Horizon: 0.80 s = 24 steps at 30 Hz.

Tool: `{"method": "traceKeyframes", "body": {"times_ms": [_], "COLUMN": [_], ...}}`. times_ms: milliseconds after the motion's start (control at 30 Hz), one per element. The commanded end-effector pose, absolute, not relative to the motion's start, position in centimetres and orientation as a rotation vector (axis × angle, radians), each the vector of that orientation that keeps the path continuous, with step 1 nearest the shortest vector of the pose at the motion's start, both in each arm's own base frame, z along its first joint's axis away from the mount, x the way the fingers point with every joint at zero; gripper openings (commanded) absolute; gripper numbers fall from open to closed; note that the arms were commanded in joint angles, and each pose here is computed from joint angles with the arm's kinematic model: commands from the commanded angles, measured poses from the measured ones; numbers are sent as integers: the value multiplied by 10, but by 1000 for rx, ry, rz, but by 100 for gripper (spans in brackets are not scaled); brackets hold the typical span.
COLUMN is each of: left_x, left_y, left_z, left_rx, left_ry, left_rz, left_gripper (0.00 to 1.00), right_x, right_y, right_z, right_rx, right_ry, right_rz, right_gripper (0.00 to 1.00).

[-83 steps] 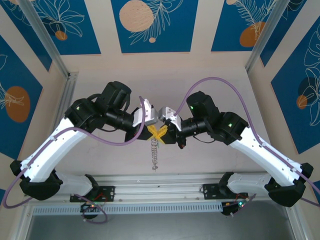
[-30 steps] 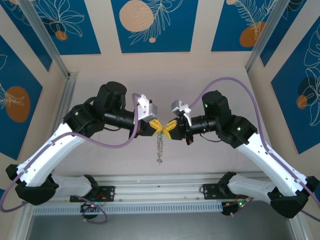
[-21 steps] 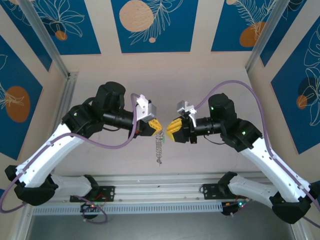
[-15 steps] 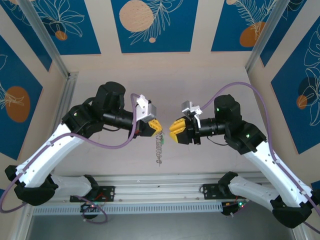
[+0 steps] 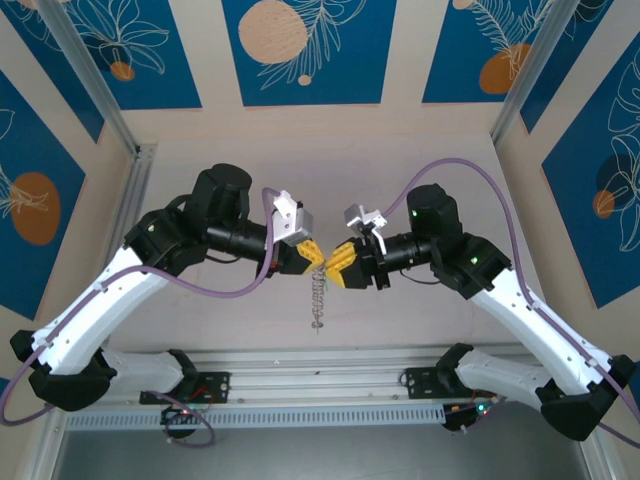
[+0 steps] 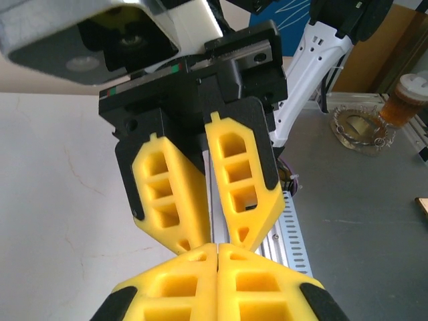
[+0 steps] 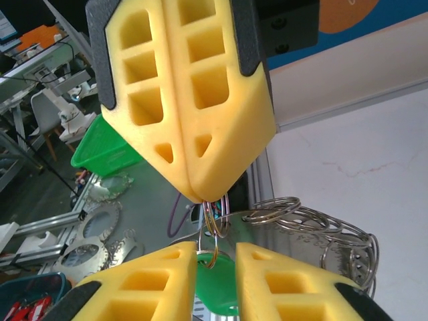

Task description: Put the keys on the keyring

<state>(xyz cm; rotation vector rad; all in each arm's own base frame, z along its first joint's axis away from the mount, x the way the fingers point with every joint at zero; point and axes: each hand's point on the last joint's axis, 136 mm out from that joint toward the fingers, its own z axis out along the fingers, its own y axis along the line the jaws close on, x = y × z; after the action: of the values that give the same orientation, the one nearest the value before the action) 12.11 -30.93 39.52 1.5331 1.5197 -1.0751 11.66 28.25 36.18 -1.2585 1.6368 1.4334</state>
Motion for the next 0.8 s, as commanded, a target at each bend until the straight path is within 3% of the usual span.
{"method": "traceKeyframes", "body": {"times_ms": [0, 233, 767], "left_x": [111, 111, 118], "left_y": [-310, -310, -325], "left_z": [410, 411, 426], "left_rx": [1550, 1548, 1341], "left_ry": [1442, 1436, 1280], "left_rz": [-1110, -1114, -1264], "left_gripper": [0, 0, 0], "right_x": [109, 110, 110], "right_y": [285, 287, 287], "right_z": [367, 364, 375], "right_rx": [-1290, -1288, -1269], "right_ry": [1599, 1609, 1557], "right_rz": [1472, 1476, 1514], "right_gripper": [19, 0, 0]}}
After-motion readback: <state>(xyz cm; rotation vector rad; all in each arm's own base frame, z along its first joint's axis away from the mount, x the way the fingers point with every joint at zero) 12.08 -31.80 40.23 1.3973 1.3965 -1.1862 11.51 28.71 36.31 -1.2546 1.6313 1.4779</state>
